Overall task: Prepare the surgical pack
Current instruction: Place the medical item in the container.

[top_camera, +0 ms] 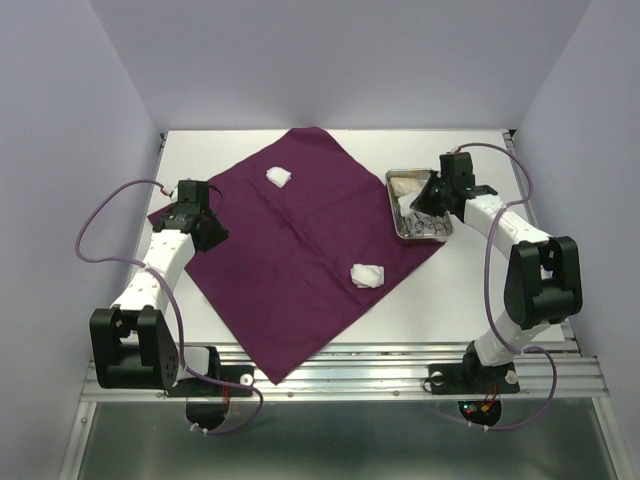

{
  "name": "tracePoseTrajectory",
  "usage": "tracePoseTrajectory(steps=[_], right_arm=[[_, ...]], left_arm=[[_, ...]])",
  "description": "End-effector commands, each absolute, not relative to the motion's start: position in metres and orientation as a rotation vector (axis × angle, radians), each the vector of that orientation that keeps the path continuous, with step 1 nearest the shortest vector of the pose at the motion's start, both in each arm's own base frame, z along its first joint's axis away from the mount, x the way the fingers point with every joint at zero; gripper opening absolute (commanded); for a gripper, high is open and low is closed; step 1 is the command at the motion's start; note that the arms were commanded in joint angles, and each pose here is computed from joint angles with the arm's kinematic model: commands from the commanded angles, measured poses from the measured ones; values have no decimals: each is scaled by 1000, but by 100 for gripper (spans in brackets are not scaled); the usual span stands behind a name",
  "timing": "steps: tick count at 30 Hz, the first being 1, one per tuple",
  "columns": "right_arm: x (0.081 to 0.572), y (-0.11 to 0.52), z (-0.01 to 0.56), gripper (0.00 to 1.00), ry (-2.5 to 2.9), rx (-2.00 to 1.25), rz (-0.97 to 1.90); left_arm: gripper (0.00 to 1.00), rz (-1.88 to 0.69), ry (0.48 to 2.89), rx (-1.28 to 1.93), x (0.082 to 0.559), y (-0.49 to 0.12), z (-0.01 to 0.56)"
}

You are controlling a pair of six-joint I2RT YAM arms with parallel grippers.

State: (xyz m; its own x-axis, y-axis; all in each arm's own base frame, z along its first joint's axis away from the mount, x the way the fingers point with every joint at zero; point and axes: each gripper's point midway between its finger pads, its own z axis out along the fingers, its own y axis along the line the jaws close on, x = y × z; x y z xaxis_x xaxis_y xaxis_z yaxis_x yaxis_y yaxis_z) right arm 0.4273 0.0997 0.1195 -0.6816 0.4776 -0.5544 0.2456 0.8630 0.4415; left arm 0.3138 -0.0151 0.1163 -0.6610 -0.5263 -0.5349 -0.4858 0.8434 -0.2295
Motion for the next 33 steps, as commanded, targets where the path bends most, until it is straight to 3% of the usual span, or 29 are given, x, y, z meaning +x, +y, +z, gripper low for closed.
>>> tracePoseTrajectory(steps=[1, 22, 33], right_arm=[[442, 101, 138, 1, 2226, 541, 493], [458, 115, 122, 1, 2239, 529, 569], [474, 50, 146, 1, 2143, 594, 475]], left_arm=[[32, -106, 2367, -702, 326, -16, 134], [32, -108, 2377, -711, 321, -17, 128], [32, -112, 2377, -710, 321, -17, 127]])
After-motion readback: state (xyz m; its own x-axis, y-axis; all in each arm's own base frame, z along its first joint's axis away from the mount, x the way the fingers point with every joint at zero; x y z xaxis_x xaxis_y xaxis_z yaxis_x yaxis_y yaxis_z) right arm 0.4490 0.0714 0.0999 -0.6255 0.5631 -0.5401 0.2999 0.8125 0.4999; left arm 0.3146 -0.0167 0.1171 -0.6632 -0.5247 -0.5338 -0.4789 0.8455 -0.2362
